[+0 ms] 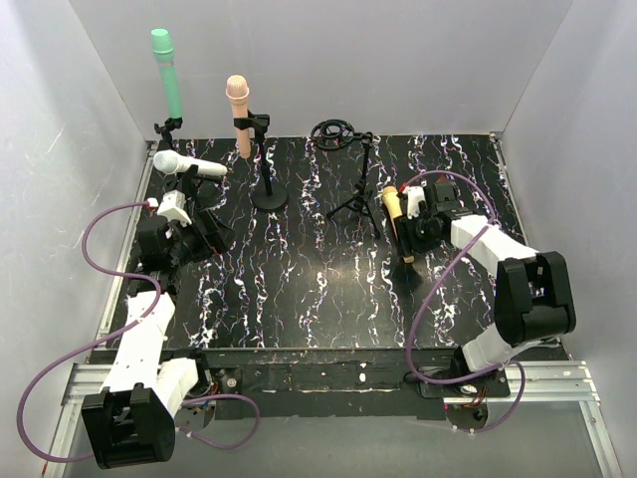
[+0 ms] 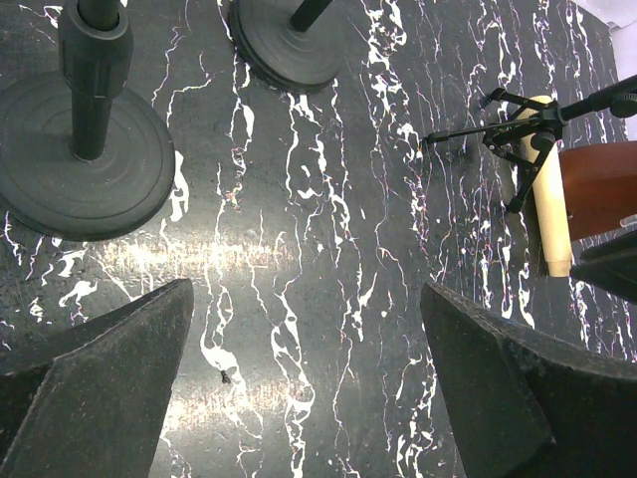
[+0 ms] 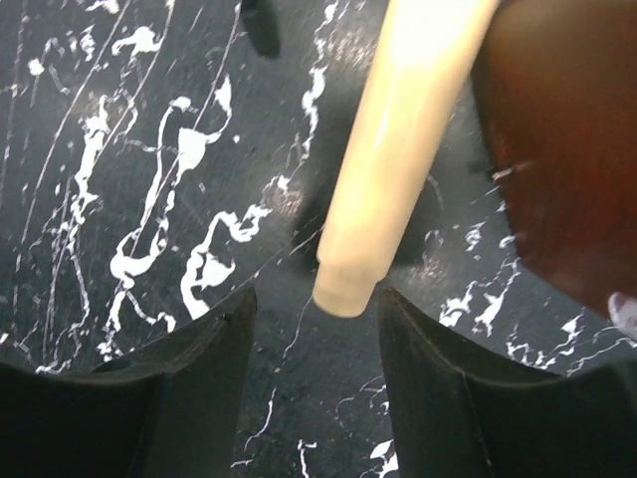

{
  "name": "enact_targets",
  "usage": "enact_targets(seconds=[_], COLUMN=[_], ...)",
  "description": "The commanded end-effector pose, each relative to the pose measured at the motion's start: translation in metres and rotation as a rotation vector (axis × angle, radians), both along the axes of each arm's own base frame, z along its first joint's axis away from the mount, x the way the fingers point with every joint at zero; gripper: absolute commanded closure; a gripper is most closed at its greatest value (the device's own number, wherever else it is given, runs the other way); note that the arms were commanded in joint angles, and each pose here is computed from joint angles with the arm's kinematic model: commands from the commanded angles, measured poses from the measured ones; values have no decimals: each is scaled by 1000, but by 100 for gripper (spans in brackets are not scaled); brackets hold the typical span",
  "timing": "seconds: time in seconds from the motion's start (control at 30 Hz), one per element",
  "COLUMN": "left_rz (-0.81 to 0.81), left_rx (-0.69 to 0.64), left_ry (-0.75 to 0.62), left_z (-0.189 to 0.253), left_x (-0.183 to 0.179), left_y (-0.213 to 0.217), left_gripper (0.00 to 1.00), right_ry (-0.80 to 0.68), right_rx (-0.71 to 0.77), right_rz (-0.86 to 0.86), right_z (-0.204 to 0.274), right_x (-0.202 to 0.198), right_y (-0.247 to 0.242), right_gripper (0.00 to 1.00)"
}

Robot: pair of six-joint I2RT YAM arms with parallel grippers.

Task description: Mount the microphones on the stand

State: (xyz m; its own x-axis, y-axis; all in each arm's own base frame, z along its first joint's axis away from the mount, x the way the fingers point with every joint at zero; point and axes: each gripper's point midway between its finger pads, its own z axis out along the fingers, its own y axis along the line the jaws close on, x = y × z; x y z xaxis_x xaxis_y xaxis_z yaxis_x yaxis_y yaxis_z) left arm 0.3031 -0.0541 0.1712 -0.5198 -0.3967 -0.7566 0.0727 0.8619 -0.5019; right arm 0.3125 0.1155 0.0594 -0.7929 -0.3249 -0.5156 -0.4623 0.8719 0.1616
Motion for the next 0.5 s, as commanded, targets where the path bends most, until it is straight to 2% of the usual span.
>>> enact_targets(seconds=[0.0, 0.47], left_rz=[-24, -40], left_rx=[-5, -11], left_ry=[-57, -67], left_z=[20, 22], left_x=[5, 4], left_y=[-4, -7], left_gripper=[2, 2], right_ry=[-55, 21], right_rx=[-35, -187], right_rz=[-67, -108], right_z=[10, -24], right_x=[32, 56], right_y=[4, -4], right_gripper=[42, 43])
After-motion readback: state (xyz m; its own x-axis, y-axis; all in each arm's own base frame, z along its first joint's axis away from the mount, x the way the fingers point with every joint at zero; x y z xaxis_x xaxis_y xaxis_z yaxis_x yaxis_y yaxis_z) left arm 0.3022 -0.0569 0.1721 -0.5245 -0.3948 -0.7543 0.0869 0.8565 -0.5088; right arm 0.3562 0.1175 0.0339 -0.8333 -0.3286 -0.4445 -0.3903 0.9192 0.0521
